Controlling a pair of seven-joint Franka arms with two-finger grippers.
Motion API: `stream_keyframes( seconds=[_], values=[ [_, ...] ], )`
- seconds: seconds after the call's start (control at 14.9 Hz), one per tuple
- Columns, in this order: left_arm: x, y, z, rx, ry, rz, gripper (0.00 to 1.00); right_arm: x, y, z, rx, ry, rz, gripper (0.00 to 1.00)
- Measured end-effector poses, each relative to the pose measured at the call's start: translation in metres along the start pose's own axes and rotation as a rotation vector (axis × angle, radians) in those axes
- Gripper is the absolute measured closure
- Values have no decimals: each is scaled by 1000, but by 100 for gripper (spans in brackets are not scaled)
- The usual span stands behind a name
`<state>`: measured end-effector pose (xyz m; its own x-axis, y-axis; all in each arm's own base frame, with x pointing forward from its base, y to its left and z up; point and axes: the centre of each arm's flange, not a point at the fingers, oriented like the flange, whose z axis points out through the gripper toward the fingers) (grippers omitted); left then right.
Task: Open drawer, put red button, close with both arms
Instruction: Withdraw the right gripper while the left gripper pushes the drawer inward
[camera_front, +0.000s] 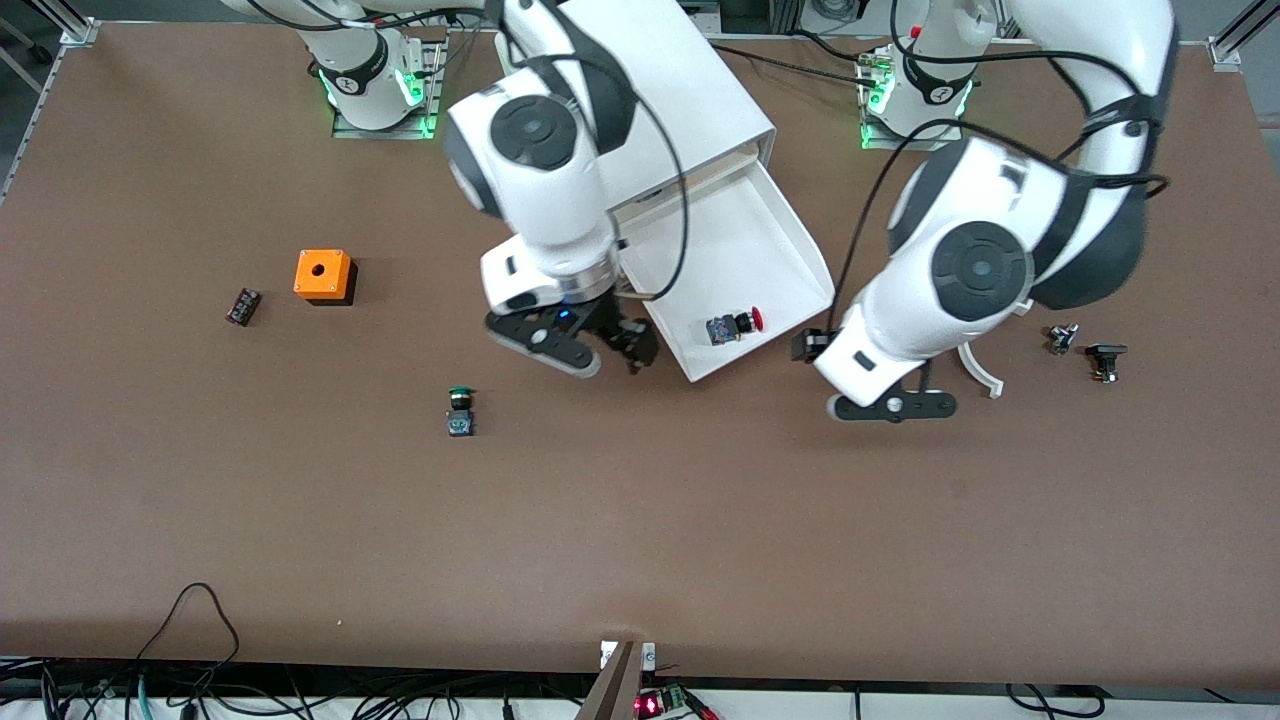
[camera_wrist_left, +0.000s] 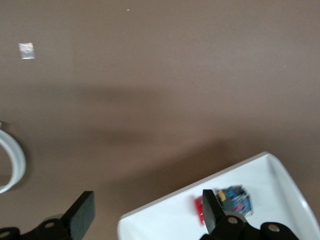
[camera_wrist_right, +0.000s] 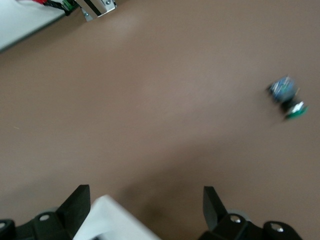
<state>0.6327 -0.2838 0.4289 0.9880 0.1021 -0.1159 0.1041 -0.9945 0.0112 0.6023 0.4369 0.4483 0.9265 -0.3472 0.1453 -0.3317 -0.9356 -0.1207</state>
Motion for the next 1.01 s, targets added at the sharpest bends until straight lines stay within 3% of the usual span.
stream_keyframes(
  seconds=[0.27, 0.4, 0.61, 1.01],
  values=[
    [-6, 22, 50, -44, 68, -89, 6, 65, 92, 10, -37, -4, -210, 0],
    [-10, 24, 72, -32, 80, -117, 9, 89, 145, 13, -45, 4, -290, 0],
    [-20, 28, 96, 31, 111, -153, 9, 111, 217, 17, -57, 10, -386, 0],
    [-49, 50, 136, 32, 114, -196, 11, 137, 300, -13, -62, 31, -458, 0]
  ],
)
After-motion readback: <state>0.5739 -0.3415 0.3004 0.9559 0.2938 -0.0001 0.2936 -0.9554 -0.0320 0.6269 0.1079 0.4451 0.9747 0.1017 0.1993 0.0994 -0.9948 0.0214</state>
